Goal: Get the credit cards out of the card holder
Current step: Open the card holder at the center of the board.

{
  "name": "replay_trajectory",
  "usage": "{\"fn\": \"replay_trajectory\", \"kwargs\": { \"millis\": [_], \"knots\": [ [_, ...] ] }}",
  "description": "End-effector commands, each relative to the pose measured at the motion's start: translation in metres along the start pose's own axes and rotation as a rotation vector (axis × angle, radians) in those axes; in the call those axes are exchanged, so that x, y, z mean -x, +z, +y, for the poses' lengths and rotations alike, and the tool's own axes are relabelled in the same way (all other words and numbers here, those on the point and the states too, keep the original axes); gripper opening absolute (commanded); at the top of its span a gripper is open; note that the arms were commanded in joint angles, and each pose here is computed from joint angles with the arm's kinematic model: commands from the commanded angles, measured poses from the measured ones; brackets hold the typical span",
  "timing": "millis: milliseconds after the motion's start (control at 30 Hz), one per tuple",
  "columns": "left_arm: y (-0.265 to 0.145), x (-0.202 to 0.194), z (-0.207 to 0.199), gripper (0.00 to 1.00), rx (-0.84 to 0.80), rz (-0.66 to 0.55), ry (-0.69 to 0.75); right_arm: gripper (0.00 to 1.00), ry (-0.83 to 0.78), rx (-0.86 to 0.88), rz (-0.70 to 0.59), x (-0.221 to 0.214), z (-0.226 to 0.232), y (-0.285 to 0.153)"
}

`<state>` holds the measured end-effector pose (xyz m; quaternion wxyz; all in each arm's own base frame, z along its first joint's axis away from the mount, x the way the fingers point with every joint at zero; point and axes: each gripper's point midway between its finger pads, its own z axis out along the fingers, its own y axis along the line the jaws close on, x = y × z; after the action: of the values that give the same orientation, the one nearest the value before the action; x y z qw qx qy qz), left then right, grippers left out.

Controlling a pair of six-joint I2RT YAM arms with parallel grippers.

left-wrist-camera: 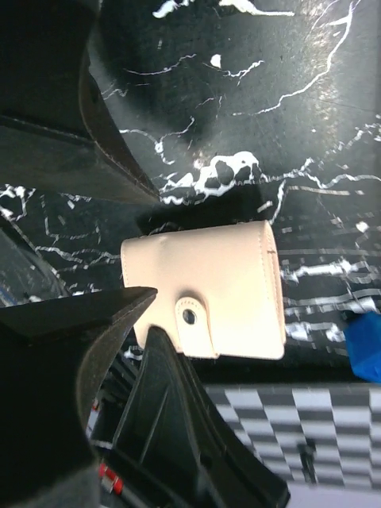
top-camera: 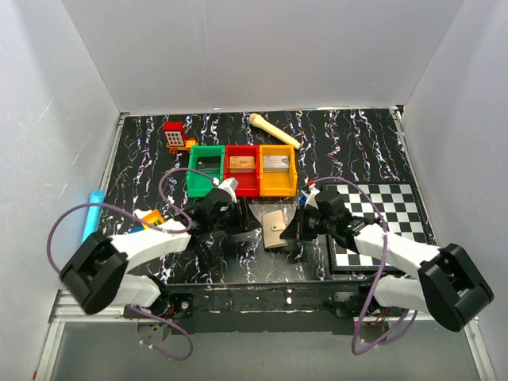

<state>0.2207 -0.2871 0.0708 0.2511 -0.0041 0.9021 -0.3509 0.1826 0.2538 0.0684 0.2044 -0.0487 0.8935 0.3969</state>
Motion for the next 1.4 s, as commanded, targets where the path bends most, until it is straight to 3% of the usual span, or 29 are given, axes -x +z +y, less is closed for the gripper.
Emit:
{"fn": "replay_trajectory", "kwargs": {
  "millis": [0, 33, 100, 167, 200, 300, 400, 500, 833, 1033, 1367],
  "knots": [
    [-0.037, 0.037, -0.005, 0.47, 0.002, -0.220, 0.004, 0.01, -0.139, 0.145, -0.017, 0.016, 0.049, -0.029],
    [-0.048, 0.045, 0.003, 0.47, 0.042, -0.281, -0.008, 0.01, -0.153, 0.170, -0.010, 0.015, 0.057, -0.037],
    [-0.070, 0.056, 0.016, 0.59, 0.086, -0.386, -0.028, 0.01, -0.184, 0.243, -0.006, 0.015, 0.076, -0.051],
    [-0.092, 0.065, 0.011, 0.65, 0.029, -0.472, -0.030, 0.01, -0.210, 0.322, 0.005, 0.014, 0.096, -0.064],
    [-0.104, 0.069, 0.004, 0.73, -0.019, -0.505, -0.028, 0.01, -0.222, 0.351, 0.001, 0.015, 0.104, -0.071],
    [-0.135, 0.072, -0.033, 0.83, -0.210, -0.531, 0.062, 0.01, -0.243, 0.430, -0.015, 0.017, 0.125, -0.088],
    [-0.166, 0.061, -0.079, 0.84, -0.481, -0.519, 0.146, 0.01, -0.263, 0.546, -0.021, 0.019, 0.149, -0.103],
    [-0.186, 0.052, -0.101, 0.88, -0.650, -0.522, 0.174, 0.01, -0.258, 0.658, 0.016, 0.015, 0.168, -0.115],
    [-0.188, 0.040, -0.115, 0.86, -0.748, -0.462, 0.203, 0.01, -0.241, 0.907, 0.040, 0.012, 0.200, -0.140],
    [-0.198, 0.039, -0.129, 0.82, -0.811, -0.449, 0.235, 0.01, -0.235, 0.919, 0.051, 0.012, 0.200, -0.138],
    [-0.207, 0.042, -0.138, 0.66, -0.854, -0.463, 0.234, 0.01, -0.227, 0.901, 0.063, 0.010, 0.195, -0.132]
  ]
}}
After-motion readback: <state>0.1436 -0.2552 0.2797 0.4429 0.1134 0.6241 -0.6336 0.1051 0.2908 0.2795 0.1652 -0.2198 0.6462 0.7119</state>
